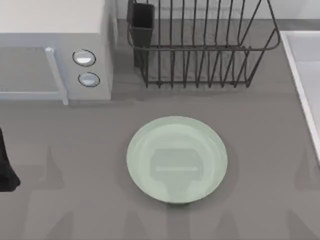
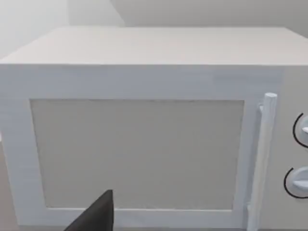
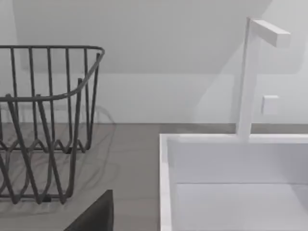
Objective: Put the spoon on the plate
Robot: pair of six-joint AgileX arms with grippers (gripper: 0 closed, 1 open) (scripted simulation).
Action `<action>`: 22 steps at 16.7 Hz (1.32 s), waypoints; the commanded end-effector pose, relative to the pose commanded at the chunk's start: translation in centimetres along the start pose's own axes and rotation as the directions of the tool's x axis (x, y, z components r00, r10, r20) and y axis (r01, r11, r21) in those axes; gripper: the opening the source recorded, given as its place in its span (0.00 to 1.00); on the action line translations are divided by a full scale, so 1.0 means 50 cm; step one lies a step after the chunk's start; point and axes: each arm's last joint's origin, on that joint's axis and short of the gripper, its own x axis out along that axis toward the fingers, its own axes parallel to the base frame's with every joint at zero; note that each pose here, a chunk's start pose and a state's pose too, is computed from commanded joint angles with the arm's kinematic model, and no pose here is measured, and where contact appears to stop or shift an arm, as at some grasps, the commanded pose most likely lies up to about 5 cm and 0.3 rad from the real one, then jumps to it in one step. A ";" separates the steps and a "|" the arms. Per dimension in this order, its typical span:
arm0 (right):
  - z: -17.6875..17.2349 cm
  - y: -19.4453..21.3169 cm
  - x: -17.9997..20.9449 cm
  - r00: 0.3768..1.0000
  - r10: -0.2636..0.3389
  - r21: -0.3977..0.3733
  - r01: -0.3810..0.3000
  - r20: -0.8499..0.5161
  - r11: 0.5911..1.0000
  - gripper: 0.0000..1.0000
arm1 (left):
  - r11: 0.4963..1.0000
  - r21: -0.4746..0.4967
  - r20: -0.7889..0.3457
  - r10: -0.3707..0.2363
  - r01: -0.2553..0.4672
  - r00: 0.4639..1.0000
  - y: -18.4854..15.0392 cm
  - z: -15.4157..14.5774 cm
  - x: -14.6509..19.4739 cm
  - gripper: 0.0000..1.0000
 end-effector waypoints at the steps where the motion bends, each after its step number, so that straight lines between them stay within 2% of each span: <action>1: 0.000 0.000 0.000 1.000 0.000 0.000 0.000 0.000 1.000 1.00 | 1.000 0.000 0.000 0.000 0.000 1.000 0.000 0.000 0.000 1.00; 4: 0.000 0.000 0.000 1.000 0.000 0.000 0.000 0.000 1.000 1.00 | 1.000 0.017 -0.033 0.012 -0.012 0.999 0.003 0.009 0.001 1.00; 6: 0.000 0.000 0.000 1.000 0.000 0.000 0.000 0.000 1.000 1.00 | 0.998 0.053 -0.106 0.036 -0.030 0.994 0.008 0.028 0.004 1.00; 9: 0.000 0.000 0.000 1.000 0.000 0.000 0.000 0.000 1.000 1.00 | 0.991 0.125 -0.291 0.082 -0.047 0.953 0.021 0.063 0.021 1.00; 11: 0.000 0.000 0.000 1.000 0.000 0.000 0.000 0.000 1.000 1.00 | 0.985 0.170 -0.457 0.112 -0.037 0.882 0.035 0.082 0.045 1.00; 13: 0.000 0.000 0.000 1.000 0.000 0.000 0.000 0.000 1.000 1.00 | 0.981 0.196 -0.633 0.131 -0.006 0.763 0.053 0.091 0.079 1.00; 16: 0.000 0.000 0.000 1.000 0.000 0.000 0.000 0.000 1.000 1.00 | 0.981 0.185 -0.842 0.127 0.060 0.524 0.090 0.091 0.136 1.00; 19: 0.000 0.000 0.000 1.000 0.000 0.000 0.000 0.000 1.000 1.00 | 0.985 0.130 -0.951 0.091 0.116 0.295 0.133 0.083 0.189 1.00; 22: 0.000 0.000 0.000 1.000 0.000 0.000 0.000 0.000 1.000 1.00 | 0.987 0.067 -0.990 0.047 0.149 0.131 0.173 0.076 0.229 1.00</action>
